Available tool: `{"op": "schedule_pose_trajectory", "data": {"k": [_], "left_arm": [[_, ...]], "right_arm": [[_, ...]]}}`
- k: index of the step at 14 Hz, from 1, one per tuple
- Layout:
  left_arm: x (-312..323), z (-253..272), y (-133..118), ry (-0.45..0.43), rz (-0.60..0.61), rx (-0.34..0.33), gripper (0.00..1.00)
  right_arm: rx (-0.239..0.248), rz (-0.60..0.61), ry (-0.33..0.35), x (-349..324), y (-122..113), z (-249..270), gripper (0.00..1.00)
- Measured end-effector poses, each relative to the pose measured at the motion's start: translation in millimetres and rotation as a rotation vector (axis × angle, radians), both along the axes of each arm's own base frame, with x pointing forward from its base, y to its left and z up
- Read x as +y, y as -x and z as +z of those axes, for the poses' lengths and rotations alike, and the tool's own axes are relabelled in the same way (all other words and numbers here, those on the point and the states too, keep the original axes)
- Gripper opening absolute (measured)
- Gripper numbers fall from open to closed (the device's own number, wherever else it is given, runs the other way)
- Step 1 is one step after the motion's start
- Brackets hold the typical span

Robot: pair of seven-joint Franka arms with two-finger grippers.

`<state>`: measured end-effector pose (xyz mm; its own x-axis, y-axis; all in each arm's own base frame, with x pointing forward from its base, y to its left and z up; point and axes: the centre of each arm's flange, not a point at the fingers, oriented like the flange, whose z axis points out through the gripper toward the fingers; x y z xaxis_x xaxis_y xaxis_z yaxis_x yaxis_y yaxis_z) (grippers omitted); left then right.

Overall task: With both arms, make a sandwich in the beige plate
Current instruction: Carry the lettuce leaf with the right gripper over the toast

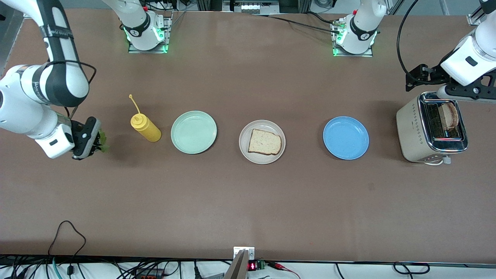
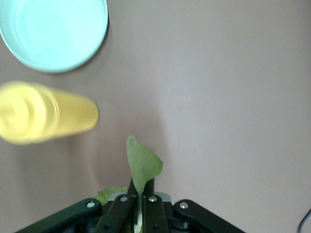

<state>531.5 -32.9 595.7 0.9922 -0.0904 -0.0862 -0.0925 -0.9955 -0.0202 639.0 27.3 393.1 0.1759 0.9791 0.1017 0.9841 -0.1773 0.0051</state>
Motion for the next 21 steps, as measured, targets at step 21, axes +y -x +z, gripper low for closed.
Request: {"op": "schedule_pose_trajectory", "data": {"k": [21], "left_arm": [[-0.4, 0.3, 0.0, 0.0, -0.001, 0.0, 1.0]], "right_arm": [[-0.088, -0.215, -0.125, 453.4, 51.2, -37.9, 0.05]]}}
